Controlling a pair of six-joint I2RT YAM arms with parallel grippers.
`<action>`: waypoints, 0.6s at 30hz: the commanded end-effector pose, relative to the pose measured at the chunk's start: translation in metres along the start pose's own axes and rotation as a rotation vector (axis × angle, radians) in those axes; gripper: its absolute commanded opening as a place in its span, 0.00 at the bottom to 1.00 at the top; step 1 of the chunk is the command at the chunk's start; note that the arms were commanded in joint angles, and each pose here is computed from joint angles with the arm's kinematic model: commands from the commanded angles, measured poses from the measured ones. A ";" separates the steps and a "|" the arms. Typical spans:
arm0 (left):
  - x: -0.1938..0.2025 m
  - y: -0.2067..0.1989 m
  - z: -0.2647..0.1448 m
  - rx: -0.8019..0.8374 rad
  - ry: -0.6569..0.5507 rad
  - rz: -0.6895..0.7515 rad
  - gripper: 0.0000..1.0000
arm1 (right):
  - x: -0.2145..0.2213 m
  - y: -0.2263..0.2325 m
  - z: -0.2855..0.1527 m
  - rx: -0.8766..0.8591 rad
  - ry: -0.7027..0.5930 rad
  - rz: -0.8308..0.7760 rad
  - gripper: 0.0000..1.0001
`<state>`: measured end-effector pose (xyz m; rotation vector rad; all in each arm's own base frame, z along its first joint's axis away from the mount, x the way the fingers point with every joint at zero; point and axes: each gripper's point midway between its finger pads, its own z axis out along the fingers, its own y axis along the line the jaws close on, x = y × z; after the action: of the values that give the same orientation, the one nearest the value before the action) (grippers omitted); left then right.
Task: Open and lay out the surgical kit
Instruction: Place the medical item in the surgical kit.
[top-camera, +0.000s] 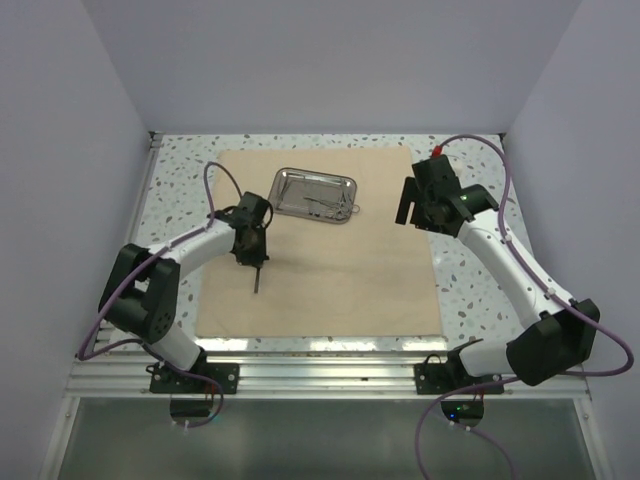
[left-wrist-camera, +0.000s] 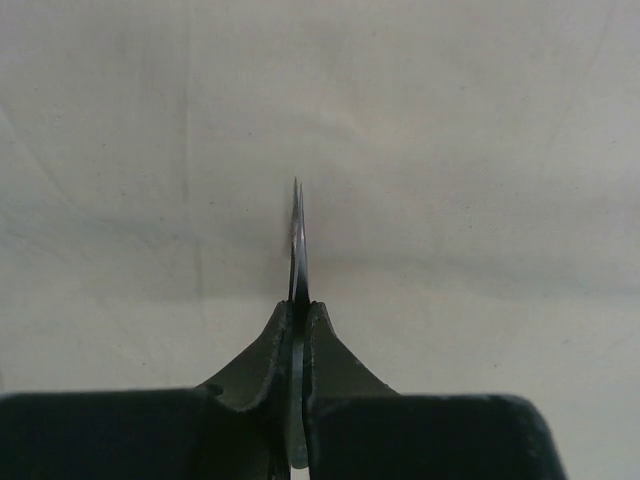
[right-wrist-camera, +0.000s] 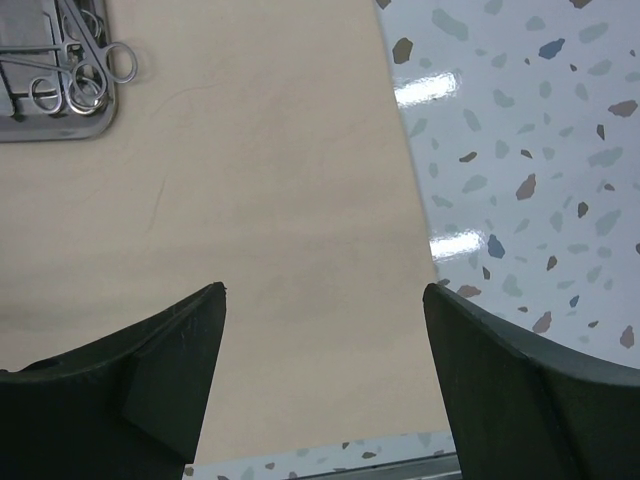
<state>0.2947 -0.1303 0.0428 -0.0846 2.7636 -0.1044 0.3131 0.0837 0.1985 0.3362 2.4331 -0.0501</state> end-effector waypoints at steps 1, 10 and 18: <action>-0.017 -0.022 0.010 0.105 -0.115 -0.033 0.00 | -0.002 0.007 -0.002 -0.035 -0.011 0.028 0.83; 0.056 -0.001 0.030 0.004 0.066 -0.047 0.00 | 0.012 -0.001 0.000 -0.017 0.010 0.032 0.83; 0.093 0.007 -0.020 -0.008 0.169 -0.030 0.00 | 0.022 -0.013 0.001 0.020 0.018 0.008 0.83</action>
<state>0.2369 -0.1401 0.0180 -0.0988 2.8125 -0.1535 0.2966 0.0792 0.1746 0.3470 2.4867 -0.0711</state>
